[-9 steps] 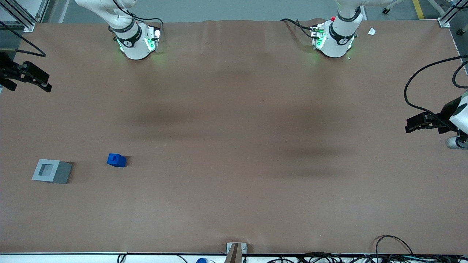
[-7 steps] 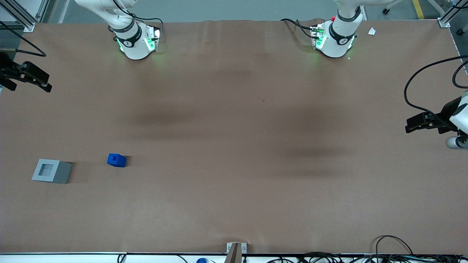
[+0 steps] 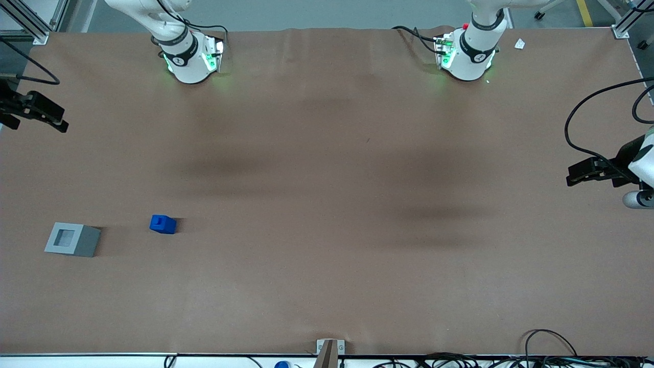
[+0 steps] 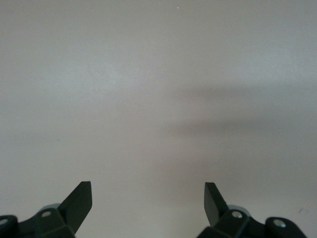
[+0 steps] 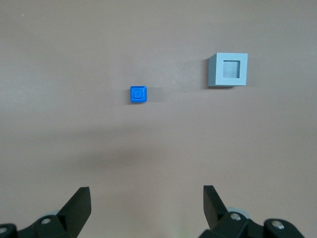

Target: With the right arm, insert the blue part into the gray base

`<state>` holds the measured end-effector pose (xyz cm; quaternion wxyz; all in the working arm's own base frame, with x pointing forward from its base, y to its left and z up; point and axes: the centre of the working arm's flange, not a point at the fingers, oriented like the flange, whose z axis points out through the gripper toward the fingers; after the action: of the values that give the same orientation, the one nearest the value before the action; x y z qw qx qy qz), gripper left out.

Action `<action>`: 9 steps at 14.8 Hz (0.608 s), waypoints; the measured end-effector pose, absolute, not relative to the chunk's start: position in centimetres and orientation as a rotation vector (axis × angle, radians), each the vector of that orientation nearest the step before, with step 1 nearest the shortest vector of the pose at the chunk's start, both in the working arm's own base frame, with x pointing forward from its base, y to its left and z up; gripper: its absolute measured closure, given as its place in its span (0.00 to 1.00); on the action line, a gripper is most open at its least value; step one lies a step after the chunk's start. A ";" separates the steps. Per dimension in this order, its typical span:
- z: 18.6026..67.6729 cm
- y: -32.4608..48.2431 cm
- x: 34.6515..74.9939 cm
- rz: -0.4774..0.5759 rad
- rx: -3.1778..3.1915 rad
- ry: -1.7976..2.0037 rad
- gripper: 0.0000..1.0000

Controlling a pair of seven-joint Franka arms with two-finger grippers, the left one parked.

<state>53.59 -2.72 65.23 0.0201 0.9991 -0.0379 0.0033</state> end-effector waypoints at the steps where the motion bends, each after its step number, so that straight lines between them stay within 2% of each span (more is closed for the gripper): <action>1: 65.1 -3.0 53.7 0.006 3.099 -0.123 0.00; 6: 64.1 -3.1 54.3 -0.020 3.099 -0.053 0.00; 9: 60.7 -3.1 56.5 -0.073 3.110 -0.039 0.00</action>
<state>56.54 -3.11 60.72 0.0150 0.9995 -0.0126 -0.0235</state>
